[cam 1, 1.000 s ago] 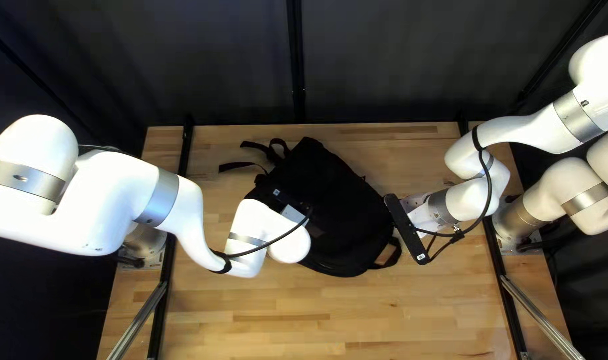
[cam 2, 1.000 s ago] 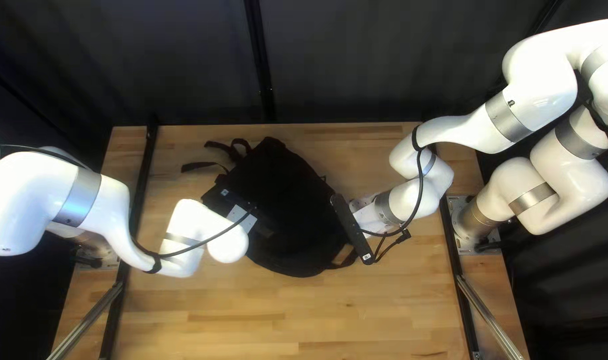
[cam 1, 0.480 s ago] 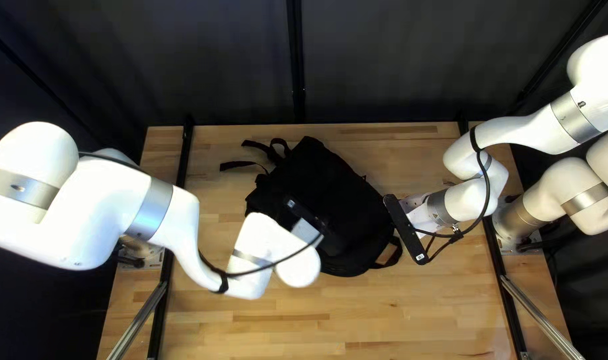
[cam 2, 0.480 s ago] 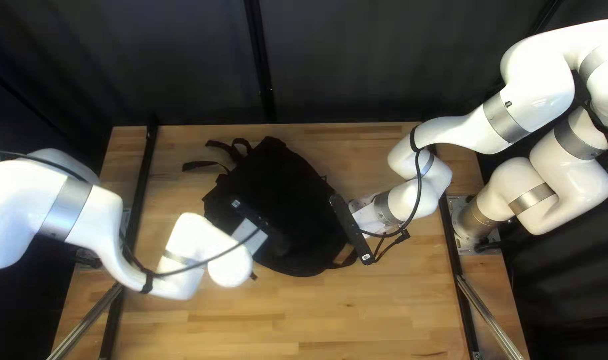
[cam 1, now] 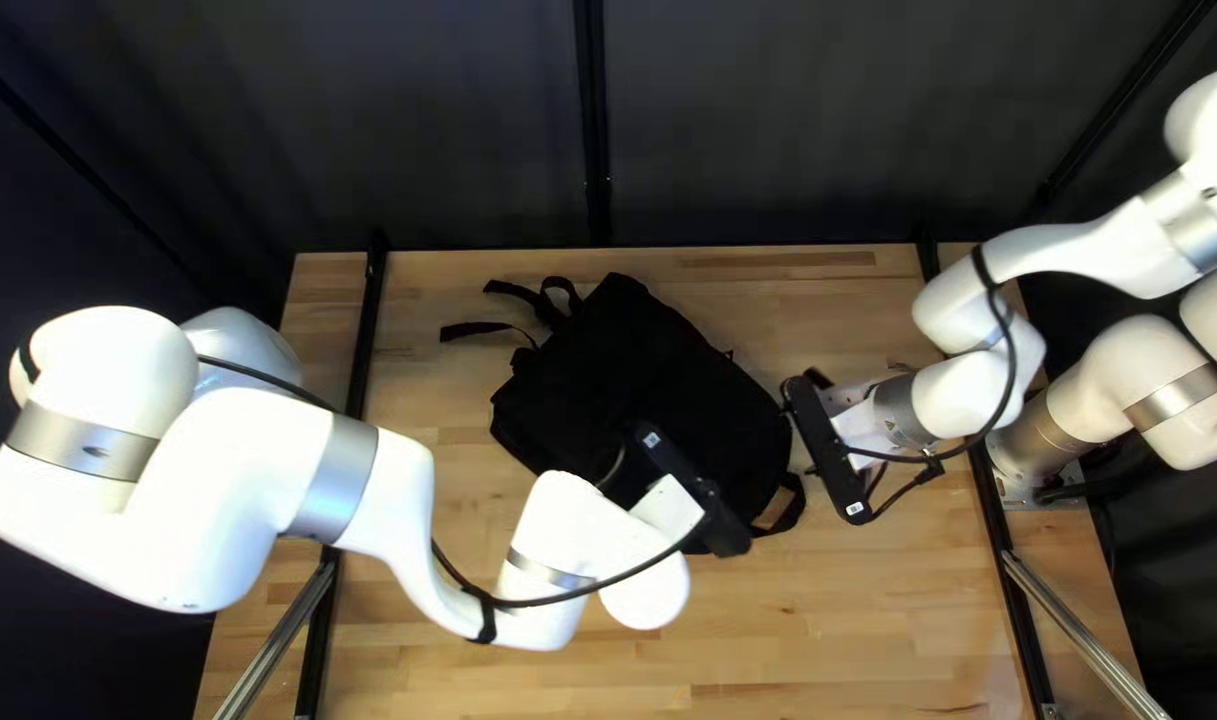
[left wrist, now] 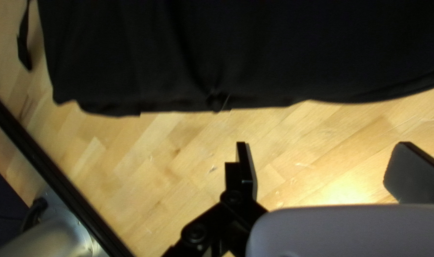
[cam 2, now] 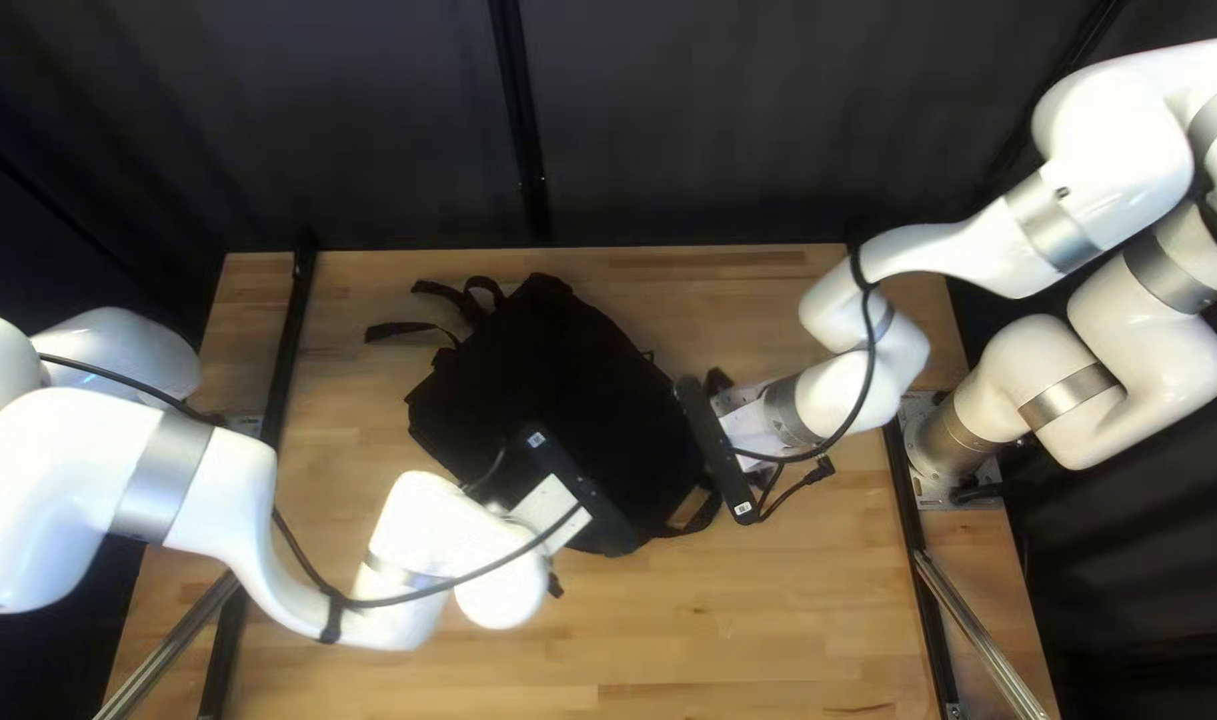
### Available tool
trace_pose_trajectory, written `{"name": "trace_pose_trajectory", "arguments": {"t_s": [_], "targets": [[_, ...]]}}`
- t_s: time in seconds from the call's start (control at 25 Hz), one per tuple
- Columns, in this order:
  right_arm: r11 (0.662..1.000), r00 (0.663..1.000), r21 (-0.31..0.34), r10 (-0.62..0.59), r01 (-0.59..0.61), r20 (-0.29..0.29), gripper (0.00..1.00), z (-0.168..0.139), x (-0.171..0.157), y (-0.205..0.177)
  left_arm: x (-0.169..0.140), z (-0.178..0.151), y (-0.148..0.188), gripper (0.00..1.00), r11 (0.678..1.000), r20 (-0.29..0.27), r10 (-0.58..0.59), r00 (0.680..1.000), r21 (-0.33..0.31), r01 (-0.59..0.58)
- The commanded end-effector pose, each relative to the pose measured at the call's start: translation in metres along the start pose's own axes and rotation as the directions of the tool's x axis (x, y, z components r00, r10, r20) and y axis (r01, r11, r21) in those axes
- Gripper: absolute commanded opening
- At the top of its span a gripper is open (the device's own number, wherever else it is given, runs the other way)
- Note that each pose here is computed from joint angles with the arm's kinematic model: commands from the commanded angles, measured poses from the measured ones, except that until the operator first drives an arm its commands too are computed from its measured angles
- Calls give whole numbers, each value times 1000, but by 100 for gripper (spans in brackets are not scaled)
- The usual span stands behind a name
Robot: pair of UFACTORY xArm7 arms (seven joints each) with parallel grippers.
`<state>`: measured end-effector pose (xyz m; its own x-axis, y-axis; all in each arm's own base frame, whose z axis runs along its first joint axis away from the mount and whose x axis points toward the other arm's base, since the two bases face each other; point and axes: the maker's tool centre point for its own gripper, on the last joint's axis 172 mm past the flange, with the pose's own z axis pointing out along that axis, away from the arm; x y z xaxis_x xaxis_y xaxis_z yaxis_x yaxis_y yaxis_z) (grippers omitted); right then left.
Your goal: Remove a lunch box from a kids backpack
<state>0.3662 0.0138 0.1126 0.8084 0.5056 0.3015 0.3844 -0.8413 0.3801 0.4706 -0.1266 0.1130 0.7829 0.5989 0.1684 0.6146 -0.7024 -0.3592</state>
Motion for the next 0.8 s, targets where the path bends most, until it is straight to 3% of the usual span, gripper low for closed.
{"name": "trace_pose_trajectory", "arguments": {"t_s": [0.04,0.44,0.8], "targets": [[999,999,-10,51,-50,15,100,-10,-7,2,15,6,12,100,999,-14,31,999,-5,-32],[995,994,-18,102,-102,33,100,-12,-8,7,56,18,44,100,995,-23,81,996,-54,-82],[993,993,-25,116,-115,38,100,-17,-11,12,73,32,18,100,995,8,85,996,-55,-84]]}}
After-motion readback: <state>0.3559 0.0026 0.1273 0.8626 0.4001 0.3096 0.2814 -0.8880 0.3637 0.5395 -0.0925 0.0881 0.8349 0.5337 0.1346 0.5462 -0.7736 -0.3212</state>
